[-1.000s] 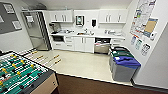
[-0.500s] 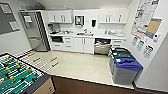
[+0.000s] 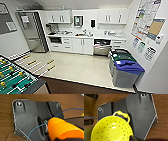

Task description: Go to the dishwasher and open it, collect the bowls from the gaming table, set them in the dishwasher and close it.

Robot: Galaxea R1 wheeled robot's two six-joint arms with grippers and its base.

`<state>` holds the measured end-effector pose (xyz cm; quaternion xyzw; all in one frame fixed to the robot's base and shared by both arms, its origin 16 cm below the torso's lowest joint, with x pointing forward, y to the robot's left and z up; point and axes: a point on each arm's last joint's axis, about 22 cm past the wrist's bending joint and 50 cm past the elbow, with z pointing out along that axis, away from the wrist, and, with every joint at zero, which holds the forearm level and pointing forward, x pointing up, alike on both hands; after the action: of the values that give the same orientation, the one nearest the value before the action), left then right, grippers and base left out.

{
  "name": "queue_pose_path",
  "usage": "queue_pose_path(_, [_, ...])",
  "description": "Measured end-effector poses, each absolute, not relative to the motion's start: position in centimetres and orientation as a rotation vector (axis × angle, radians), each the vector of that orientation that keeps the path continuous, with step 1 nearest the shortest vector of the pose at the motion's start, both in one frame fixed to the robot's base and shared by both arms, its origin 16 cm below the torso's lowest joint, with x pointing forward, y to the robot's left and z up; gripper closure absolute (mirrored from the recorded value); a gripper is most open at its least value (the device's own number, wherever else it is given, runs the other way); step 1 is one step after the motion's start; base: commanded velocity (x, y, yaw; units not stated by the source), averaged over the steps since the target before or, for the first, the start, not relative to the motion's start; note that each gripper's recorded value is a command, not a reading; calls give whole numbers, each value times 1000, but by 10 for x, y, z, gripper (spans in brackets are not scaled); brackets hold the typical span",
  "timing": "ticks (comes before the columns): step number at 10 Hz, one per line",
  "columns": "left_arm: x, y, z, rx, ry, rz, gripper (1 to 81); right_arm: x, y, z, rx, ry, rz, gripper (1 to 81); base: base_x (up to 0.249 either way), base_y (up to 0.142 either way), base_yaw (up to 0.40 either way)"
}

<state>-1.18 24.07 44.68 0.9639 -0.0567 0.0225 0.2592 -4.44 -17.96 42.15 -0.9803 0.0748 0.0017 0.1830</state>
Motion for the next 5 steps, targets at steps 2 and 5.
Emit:
queue_pose_path(2, [-12,241,447,2613,-154,61,811,-44,-178,422,-2764,211,4,811,166,-64,0])
queue_pose_path(5, [-13,241,447,2614,-153,59,811,-45,-178,422,-2764,211,5,811,166,-71,0])
